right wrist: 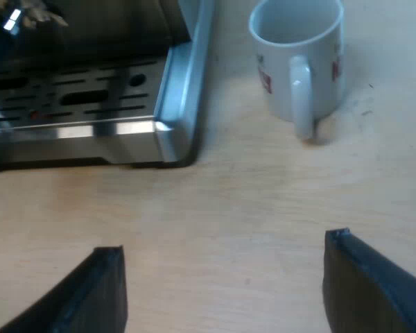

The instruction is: Pour the beans into the coffee machine

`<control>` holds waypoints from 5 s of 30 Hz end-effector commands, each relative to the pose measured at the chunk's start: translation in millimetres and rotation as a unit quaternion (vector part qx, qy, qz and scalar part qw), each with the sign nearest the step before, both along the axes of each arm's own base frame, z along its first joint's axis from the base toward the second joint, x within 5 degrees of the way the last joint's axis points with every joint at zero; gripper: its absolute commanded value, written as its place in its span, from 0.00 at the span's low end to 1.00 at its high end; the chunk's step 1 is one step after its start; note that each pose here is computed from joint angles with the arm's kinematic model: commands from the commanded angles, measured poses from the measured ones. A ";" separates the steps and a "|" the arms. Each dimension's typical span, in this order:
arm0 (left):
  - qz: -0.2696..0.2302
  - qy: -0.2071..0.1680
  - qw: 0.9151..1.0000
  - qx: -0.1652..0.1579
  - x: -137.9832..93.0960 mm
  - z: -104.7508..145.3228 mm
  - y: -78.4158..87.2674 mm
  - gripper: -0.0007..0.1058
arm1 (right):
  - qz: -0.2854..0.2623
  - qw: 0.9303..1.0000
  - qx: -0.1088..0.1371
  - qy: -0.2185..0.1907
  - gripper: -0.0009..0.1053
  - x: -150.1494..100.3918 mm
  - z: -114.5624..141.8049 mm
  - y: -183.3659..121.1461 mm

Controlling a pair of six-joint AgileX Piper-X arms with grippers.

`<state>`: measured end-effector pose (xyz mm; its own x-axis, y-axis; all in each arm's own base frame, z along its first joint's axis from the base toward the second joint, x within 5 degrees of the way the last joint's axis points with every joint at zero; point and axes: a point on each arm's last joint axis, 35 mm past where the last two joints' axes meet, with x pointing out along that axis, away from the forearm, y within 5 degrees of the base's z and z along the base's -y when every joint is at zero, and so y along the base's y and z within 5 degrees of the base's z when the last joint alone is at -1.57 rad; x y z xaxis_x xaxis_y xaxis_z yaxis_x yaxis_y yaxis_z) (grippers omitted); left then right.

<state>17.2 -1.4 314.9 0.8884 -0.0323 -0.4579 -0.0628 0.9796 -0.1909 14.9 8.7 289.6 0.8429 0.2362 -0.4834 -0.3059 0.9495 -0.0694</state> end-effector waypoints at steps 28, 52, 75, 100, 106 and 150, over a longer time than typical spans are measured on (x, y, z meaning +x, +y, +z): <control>-0.045 0.040 0.998 -0.033 48.0 12.9 -3.1 0.65 | 0.232 0.973 -0.003 -0.014 0.59 65.2 77.0 24.6; -0.055 0.048 0.997 -0.038 72.1 12.8 -3.5 0.65 | 0.363 0.929 -0.058 -0.027 0.59 115.9 65.3 99.1; -0.057 0.029 0.997 -0.035 77.5 9.9 -3.4 0.65 | 0.381 0.922 -0.049 -0.054 0.59 134.5 55.9 149.1; -0.075 0.024 0.996 -0.044 96.3 -40.1 -4.6 0.79 | 0.369 0.927 -0.044 -0.053 0.59 135.3 56.6 148.9; -0.075 -0.007 0.996 -0.041 102.9 -50.6 -4.4 0.79 | 0.369 0.927 -0.044 -0.053 0.59 135.3 56.6 148.9; -0.065 -0.034 0.995 -0.061 185.2 -121.2 -3.2 0.84 | 0.358 0.931 -0.050 -0.055 0.59 136.0 56.5 148.4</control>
